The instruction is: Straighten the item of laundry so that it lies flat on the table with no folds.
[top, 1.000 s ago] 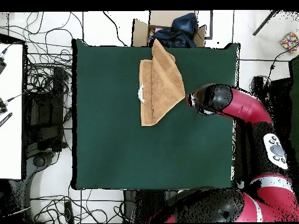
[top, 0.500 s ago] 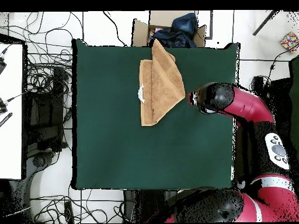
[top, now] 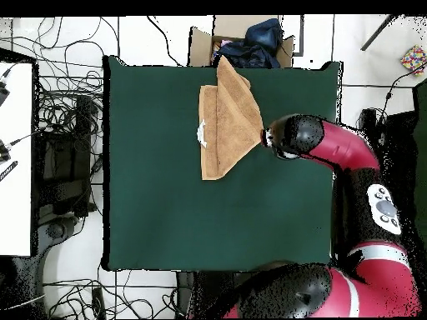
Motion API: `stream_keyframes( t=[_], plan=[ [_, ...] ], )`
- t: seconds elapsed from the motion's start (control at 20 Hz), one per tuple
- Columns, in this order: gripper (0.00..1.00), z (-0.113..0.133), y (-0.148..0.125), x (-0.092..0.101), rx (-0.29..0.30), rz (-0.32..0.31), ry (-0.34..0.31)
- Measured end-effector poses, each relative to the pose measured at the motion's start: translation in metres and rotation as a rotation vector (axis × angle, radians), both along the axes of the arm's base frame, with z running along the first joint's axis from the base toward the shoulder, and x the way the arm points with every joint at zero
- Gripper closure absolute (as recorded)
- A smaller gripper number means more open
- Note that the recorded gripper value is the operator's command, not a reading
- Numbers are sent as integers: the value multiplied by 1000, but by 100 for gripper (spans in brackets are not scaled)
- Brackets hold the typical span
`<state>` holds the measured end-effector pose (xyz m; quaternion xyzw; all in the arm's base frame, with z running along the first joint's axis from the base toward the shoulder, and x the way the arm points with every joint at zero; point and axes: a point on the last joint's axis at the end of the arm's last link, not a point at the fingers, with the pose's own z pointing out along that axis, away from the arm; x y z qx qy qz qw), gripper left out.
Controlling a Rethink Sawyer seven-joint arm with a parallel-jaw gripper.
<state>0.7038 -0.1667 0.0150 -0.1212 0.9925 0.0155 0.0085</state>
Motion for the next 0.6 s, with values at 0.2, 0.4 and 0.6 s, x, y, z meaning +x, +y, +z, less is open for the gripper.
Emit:
stream_keyframes(
  t=[0.2,0.4,0.6],
  plan=[
    [0,-8,28,5,20,16,-1],
    [0,-19,66,14,34,16,-25],
    [0,-30,97,19,37,-9,-60]
  ],
)
